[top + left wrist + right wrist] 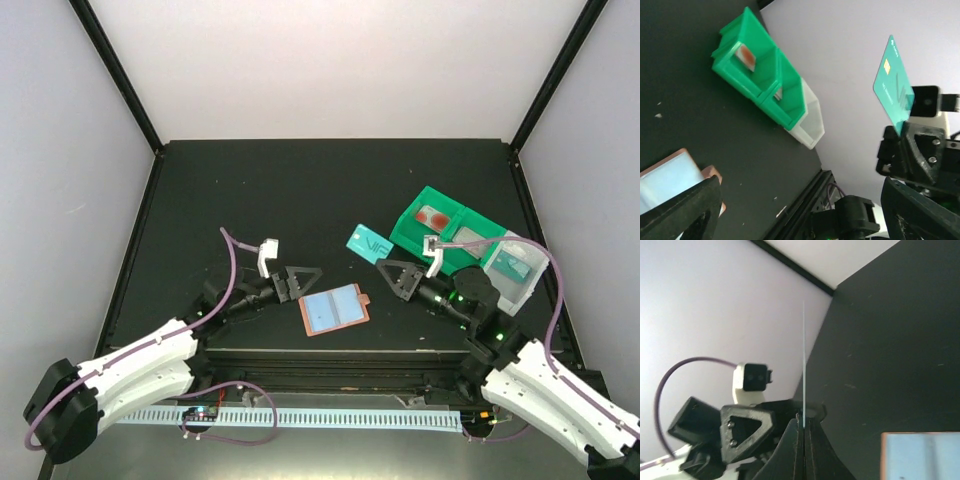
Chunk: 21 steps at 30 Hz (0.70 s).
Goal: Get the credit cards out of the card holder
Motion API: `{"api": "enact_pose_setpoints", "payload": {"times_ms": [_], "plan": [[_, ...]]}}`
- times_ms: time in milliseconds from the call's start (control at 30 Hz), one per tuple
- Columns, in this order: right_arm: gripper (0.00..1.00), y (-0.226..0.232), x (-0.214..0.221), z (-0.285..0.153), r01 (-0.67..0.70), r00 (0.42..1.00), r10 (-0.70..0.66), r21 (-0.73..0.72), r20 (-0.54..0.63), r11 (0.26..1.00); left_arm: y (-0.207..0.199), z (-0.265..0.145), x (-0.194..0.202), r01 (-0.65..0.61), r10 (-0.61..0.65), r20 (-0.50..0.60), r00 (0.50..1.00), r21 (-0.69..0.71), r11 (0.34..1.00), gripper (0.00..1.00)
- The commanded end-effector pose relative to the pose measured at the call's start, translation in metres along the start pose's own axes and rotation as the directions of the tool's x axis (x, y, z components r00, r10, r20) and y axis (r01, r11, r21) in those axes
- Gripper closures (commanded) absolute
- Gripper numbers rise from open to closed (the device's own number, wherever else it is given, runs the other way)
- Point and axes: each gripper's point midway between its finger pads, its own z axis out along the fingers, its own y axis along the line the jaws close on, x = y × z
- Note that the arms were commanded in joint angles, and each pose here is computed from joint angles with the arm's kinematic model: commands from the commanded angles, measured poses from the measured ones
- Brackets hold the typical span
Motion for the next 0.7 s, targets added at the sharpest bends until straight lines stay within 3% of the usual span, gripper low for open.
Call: {"api": "enact_pose_setpoints", "payload": {"times_ms": [0, 133, 433, 667], "plan": [[0.99, -0.031, -0.016, -0.024, 0.07, 0.995, -0.087, 0.251, 0.055, 0.965, 0.02, -0.006, 0.006, -0.061, 0.058, -0.028, 0.998, -0.119, 0.991, 0.09], [0.99, -0.042, -0.026, -0.047, 0.099, 0.99, -0.13, 0.404, 0.049, 0.909, 0.031, -0.01, 0.007, -0.114, 0.103, -0.062, 0.993, -0.198, 0.974, 0.01], [0.99, -0.064, -0.07, -0.093, 0.195, 0.951, -0.307, 0.71, 0.031, 0.676, 0.038, -0.01, 0.013, -0.196, 0.165, -0.144, 0.976, -0.239, 0.951, 0.01], [0.99, -0.077, -0.093, -0.106, 0.208, 0.947, -0.322, 0.797, -0.017, 0.568, 0.047, -0.009, 0.029, -0.244, 0.173, -0.276, 0.946, -0.252, 0.936, 0.01]]}}
